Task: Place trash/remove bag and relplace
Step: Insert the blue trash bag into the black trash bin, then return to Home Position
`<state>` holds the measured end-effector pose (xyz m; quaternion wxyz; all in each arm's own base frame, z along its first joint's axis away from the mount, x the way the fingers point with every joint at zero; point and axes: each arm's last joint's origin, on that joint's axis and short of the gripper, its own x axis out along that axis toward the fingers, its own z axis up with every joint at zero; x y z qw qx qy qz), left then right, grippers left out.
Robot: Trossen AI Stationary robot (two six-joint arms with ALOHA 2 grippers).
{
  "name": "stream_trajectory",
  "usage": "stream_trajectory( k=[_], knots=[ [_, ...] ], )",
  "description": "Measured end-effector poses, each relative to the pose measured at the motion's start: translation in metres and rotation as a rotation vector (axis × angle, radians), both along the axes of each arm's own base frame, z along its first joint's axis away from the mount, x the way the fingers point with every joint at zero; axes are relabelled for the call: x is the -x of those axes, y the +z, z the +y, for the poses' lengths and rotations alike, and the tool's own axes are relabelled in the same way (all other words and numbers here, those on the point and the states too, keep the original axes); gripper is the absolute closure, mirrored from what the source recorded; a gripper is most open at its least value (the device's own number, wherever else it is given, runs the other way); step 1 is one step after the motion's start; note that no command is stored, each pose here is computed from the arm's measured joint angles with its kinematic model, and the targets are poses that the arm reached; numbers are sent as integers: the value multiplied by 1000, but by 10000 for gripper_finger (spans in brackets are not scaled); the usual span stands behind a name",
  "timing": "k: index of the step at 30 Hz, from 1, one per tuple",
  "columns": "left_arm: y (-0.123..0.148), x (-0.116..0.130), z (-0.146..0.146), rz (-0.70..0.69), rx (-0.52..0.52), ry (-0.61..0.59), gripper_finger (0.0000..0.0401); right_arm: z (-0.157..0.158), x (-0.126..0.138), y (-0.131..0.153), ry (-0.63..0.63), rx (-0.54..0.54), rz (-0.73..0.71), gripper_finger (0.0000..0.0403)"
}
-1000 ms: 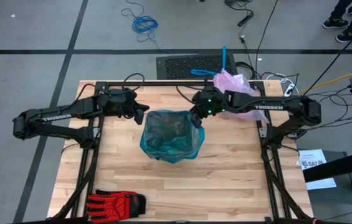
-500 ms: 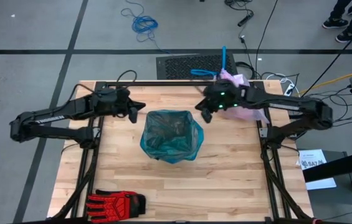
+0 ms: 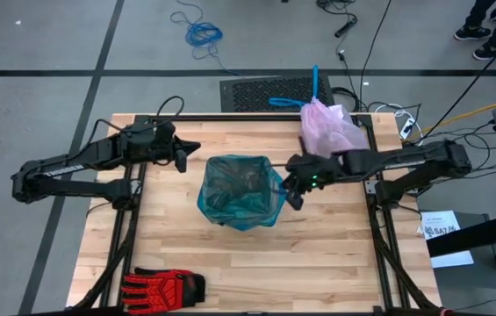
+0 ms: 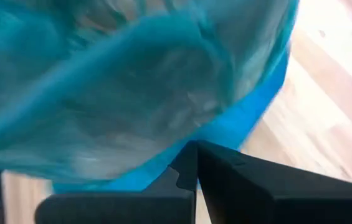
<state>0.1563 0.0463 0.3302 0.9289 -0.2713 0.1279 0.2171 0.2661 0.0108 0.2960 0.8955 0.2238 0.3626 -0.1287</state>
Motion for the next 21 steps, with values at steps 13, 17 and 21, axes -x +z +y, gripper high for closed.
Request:
stream_trajectory(
  k=[13, 17, 21],
  knots=[
    [5, 6, -2, -26, -27, -7, 401, 8, 10, -41, -9, -36, -25, 403],
    [11, 6, -2, -65, -96, -40, 401, 13, 33, -13, 13, 31, -135, 403],
    [22, 5, -3, -163, -191, -102, 401, 14, 63, 18, 33, 73, -297, 403]
  ],
)
